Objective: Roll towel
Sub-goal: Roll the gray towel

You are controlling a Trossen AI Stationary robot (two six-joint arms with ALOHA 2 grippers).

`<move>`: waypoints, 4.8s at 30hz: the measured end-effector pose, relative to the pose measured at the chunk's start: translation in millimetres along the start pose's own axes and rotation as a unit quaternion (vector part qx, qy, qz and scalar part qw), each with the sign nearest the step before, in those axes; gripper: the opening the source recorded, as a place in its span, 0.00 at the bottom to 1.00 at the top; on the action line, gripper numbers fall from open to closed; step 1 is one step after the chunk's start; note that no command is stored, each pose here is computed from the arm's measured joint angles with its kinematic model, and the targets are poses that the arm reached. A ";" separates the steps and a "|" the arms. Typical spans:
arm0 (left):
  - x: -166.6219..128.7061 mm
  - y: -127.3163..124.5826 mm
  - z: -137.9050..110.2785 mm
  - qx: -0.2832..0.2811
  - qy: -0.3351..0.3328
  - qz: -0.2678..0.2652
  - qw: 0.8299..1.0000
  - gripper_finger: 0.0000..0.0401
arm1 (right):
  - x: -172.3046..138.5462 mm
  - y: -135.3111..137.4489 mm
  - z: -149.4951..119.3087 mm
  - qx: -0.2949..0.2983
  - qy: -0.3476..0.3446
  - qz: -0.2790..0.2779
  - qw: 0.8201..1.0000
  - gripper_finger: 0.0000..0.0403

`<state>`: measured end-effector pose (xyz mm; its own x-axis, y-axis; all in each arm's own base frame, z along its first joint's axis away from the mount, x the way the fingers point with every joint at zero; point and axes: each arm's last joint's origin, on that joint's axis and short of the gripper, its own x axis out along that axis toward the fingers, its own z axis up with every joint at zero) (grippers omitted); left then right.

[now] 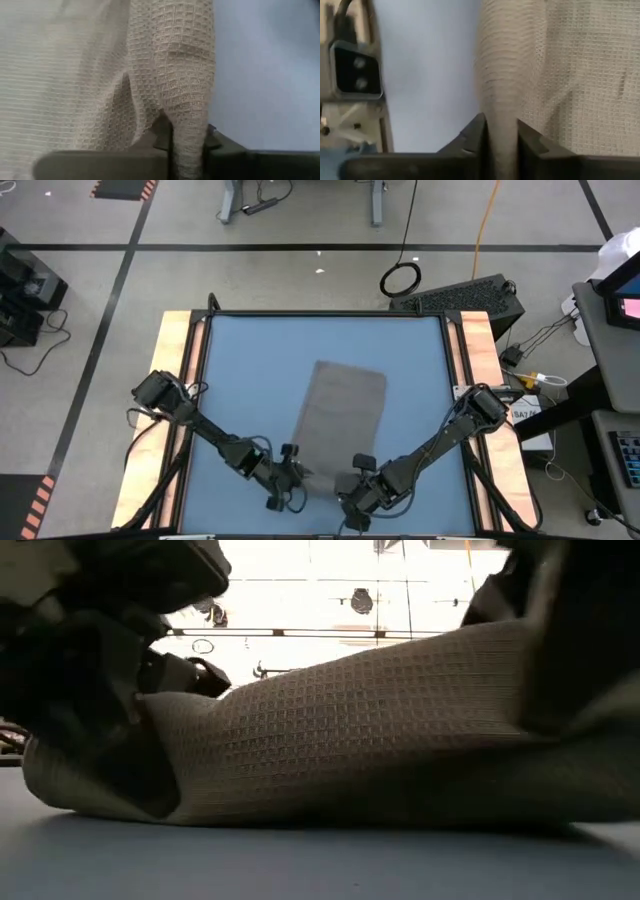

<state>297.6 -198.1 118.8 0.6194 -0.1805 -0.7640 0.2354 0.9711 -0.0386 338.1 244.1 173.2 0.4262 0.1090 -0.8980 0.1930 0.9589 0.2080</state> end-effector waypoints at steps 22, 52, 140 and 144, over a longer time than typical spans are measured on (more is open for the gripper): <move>5.0 77.0 15.5 -0.209 0.087 -0.205 0.952 0.06 | -2.6 45.5 -73.1 -0.108 -0.167 -0.136 0.970 0.56; 5.3 79.2 16.0 -0.233 0.089 -0.198 0.948 0.06 | 28.5 26.7 -52.5 -0.104 -0.104 -0.177 0.973 0.62; -6.0 -17.9 -14.8 0.179 -0.006 0.161 0.970 0.71 | 30.4 13.8 -8.9 0.001 0.058 -0.069 0.996 0.05; -2.7 -9.0 -12.0 0.150 -0.003 0.158 0.976 0.71 | 30.2 14.2 -9.2 -0.036 0.060 -0.067 0.995 0.05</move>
<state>284.7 -204.5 113.5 0.7002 0.1183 -0.7041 0.2409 0.8892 0.3890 345.6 263.3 145.5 0.2918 0.0060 -0.9565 0.1752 0.9827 0.0597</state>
